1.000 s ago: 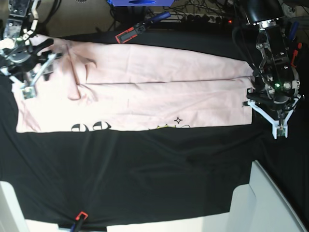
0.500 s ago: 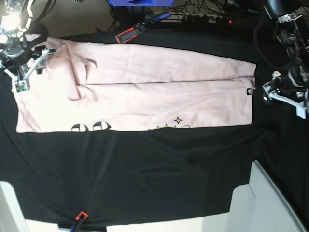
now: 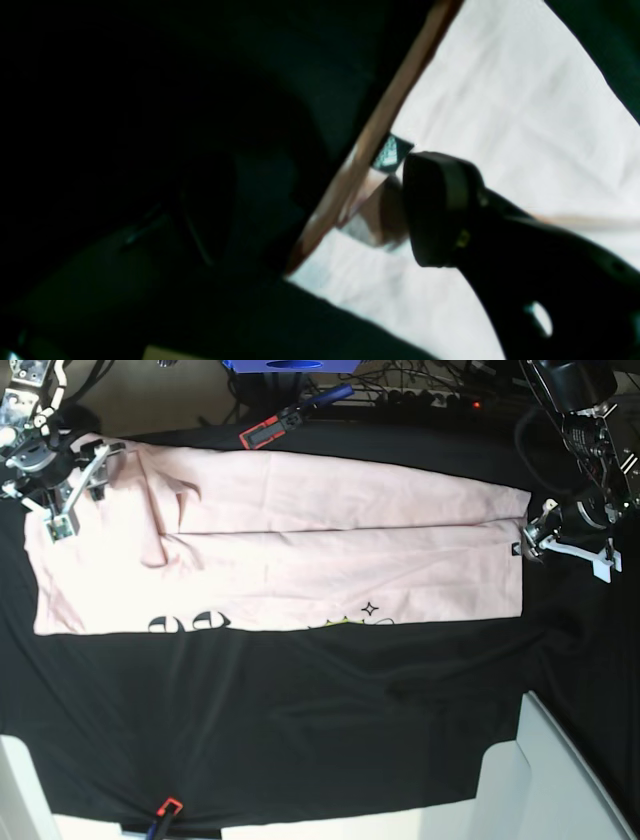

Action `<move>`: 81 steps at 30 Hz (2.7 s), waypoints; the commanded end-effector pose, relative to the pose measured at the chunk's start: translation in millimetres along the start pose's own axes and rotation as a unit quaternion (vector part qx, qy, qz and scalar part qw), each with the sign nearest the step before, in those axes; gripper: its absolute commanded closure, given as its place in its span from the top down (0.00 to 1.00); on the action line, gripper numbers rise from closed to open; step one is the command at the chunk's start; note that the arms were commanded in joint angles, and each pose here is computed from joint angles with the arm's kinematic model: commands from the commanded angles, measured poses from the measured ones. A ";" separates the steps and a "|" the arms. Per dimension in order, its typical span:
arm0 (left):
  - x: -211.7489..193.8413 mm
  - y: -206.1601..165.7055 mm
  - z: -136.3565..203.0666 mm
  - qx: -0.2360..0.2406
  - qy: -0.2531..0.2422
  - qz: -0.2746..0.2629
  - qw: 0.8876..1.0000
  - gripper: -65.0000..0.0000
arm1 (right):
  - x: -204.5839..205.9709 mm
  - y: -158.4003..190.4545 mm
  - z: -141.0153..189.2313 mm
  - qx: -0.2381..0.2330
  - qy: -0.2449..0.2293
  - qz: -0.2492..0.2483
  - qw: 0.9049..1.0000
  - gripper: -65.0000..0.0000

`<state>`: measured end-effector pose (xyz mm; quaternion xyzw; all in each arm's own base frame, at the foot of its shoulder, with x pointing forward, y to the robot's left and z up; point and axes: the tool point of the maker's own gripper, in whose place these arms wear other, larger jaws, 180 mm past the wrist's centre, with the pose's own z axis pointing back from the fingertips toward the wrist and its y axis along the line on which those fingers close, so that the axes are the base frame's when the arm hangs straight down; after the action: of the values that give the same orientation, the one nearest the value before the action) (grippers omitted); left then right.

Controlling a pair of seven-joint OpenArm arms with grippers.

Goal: Fold the T-shirt properly
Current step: 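Grasp the shirt end near the left gripper with the left gripper, then fold the grasped end with the left gripper over toward the right gripper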

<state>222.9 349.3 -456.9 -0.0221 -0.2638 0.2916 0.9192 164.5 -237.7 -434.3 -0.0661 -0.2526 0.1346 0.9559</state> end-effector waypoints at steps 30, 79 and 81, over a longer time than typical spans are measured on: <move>-29.2 -37.8 -32.1 -0.030 0.013 -0.038 0.999 0.61 | 3.1 -1.4 4.2 -0.002 -0.011 0.006 1.000 0.51; -1.9 -148.5 48.6 -0.137 -0.039 -0.099 0.985 0.00 | 2.6 -0.4 3.6 0.000 -0.010 0.006 1.000 0.51; -9.7 -161.4 51.1 -0.152 -0.035 -0.092 0.983 0.00 | 3.0 -0.6 3.5 0.000 -0.010 0.006 1.000 0.51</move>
<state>267.6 205.1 -397.5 -0.1219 -0.3198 0.1681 0.9244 158.2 -236.0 -436.8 -0.0639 -0.2455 0.1387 0.9573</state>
